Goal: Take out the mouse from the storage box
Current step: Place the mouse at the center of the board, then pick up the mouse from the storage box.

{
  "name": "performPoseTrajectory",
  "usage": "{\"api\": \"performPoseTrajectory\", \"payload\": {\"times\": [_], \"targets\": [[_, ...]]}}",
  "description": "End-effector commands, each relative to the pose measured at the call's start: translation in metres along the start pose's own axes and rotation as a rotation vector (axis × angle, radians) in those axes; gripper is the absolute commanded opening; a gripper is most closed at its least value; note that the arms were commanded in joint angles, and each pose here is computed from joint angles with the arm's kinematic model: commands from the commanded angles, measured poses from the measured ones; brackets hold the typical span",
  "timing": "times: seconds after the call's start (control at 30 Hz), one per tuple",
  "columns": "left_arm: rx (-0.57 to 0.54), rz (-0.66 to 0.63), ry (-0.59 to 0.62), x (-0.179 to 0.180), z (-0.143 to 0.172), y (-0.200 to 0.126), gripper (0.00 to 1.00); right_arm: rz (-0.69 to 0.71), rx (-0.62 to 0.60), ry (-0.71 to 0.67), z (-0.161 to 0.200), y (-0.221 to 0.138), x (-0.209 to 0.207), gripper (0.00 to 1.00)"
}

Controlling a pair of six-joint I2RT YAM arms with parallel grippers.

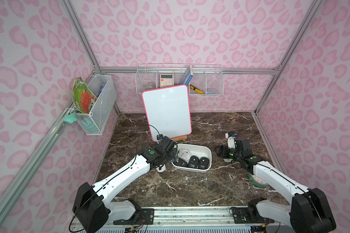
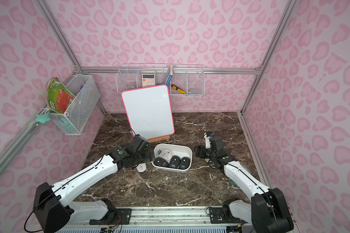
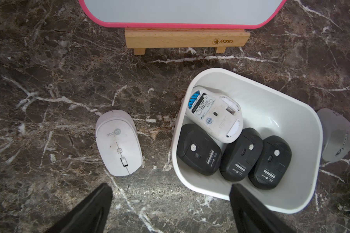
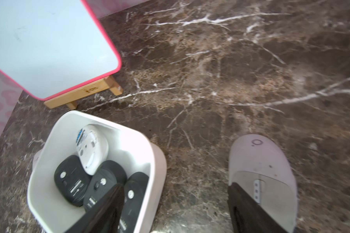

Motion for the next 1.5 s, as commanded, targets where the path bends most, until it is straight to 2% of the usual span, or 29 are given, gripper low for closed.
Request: {"api": "performPoseTrajectory", "payload": {"times": [0.0, 0.23, 0.4, 0.7, 0.9, 1.17, 1.47], "targets": [[-0.04, -0.026, -0.005, 0.01, -0.001, -0.006, 0.97, -0.021, -0.004, -0.071, -0.001, 0.003, 0.025, 0.84], [-0.114, -0.024, -0.061, 0.039, -0.001, -0.02, 0.98, -0.15, 0.077, -0.193, 0.014, 0.036, 0.097, 0.84], [-0.15, 0.002, -0.129, 0.062, 0.004, -0.023, 0.98, -0.203, 0.149, -0.251, 0.031, 0.065, 0.125, 0.84], [-0.209, 0.017, -0.146, 0.085, 0.014, -0.027, 0.99, -0.228, 0.234, -0.276, 0.042, 0.104, 0.136, 0.84], [-0.218, 0.049, -0.138, 0.084, 0.016, -0.024, 0.99, -0.243, 0.268, -0.311, 0.045, 0.124, 0.141, 0.8], [-0.21, 0.048, -0.127, 0.083, 0.016, -0.017, 0.99, -0.223, 0.302, -0.363, 0.053, 0.142, 0.136, 0.83], [-0.205, 0.041, -0.128, 0.084, 0.016, -0.012, 0.99, -0.221, 0.357, -0.387, 0.072, 0.161, 0.13, 0.8]]}}
Point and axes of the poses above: each gripper's point midway between its finger pads, its own y axis out along the fingers, its own x axis along the line the jaws close on, z = x × y, the point moved 2 cm from there along -y, back along the fingers, and after that the axes turned 2 degrees about y, right-handed, at the moved point
